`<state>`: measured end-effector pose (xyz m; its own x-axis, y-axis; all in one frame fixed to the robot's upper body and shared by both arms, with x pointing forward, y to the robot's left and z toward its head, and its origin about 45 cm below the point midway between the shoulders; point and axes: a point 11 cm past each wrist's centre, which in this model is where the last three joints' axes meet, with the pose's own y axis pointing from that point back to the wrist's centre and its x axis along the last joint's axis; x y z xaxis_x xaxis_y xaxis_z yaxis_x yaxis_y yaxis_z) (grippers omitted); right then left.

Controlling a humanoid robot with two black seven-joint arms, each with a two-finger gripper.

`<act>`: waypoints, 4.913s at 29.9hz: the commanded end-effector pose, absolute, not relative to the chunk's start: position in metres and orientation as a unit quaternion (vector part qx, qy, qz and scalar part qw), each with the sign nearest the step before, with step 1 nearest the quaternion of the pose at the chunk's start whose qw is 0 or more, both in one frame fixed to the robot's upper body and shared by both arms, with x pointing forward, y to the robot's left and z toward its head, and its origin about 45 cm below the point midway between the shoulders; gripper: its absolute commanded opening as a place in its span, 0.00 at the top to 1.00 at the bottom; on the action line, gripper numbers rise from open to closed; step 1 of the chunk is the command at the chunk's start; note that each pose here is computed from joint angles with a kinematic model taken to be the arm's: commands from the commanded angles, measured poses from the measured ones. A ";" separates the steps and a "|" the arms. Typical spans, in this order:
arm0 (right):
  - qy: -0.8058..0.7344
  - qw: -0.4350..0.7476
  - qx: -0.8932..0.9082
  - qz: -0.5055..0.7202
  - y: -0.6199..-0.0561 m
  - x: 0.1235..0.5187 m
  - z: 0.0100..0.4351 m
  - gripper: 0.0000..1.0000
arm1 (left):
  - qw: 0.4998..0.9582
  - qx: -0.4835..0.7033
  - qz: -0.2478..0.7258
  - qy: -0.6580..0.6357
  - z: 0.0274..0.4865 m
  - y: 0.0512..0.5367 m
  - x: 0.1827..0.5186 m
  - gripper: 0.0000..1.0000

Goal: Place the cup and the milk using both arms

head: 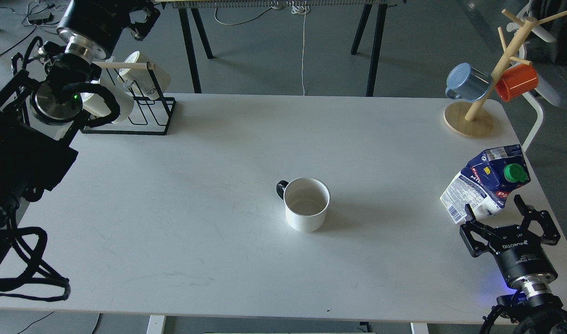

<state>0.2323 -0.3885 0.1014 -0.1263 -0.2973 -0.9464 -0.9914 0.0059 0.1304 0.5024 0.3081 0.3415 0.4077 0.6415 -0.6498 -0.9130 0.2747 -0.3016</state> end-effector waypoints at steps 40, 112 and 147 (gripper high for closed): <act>0.440 0.404 -0.582 0.552 -0.222 0.221 0.111 0.93 | 0.781 -0.300 0.509 0.201 0.335 0.299 0.506 0.00; 0.458 0.344 -0.616 0.541 -0.251 0.171 0.123 0.02 | 0.780 -0.301 0.512 0.198 0.336 0.303 0.505 0.00; 0.562 0.327 -0.729 0.212 -0.375 0.490 0.314 0.01 | 0.738 -0.347 0.531 0.232 0.310 0.320 0.505 0.00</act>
<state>0.4697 -0.3998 0.3171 0.2825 -0.6831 -0.6735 -0.9545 -0.1306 -0.2680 0.5053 0.3215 0.3096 0.3205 0.6293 -0.7080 -0.9468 0.1906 -0.2592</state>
